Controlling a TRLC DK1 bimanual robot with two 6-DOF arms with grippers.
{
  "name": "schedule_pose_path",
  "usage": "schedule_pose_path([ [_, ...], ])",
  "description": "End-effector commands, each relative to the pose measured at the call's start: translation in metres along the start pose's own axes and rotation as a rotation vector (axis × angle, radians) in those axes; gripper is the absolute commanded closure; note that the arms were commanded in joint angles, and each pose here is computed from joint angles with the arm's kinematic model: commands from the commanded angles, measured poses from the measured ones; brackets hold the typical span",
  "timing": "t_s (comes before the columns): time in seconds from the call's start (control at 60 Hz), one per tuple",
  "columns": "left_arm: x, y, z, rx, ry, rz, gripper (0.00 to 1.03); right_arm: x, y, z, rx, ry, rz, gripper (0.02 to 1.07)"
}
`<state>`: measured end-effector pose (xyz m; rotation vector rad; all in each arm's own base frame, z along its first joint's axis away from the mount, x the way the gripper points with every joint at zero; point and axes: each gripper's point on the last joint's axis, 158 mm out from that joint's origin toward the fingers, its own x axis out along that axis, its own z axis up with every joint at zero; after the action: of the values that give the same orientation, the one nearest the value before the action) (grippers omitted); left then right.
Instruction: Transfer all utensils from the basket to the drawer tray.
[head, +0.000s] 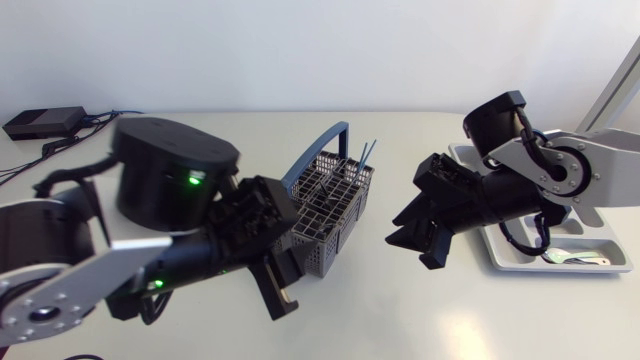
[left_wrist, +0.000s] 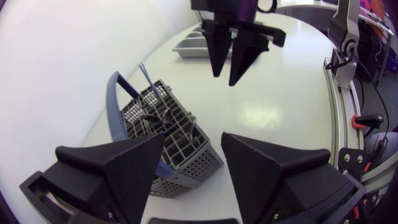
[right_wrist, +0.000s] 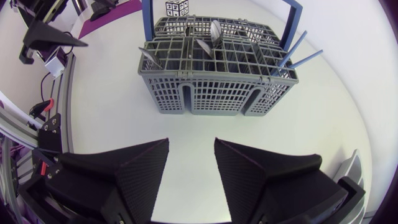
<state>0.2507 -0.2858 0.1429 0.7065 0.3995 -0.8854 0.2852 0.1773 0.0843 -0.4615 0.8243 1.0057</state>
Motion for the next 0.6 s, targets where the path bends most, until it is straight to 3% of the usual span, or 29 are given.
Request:
schedule_pose_path([
  [0.0,0.017,-0.012,-0.002,0.072,0.047,-0.015,0.38,-0.001,0.005,-0.01,-0.01,0.006,0.009,0.51],
  [0.25,0.051,-0.003,0.001,0.148,0.104,0.062,0.38,-0.003,0.006,-0.017,-0.001,-0.007,0.02,0.51],
  [0.5,0.065,0.011,0.002,0.146,0.124,0.1,0.39,-0.002,0.005,-0.023,-0.002,-0.009,0.02,0.49],
  [0.583,0.065,0.016,0.006,0.138,0.117,0.108,0.48,-0.002,0.005,-0.022,-0.001,-0.014,0.025,0.49],
])
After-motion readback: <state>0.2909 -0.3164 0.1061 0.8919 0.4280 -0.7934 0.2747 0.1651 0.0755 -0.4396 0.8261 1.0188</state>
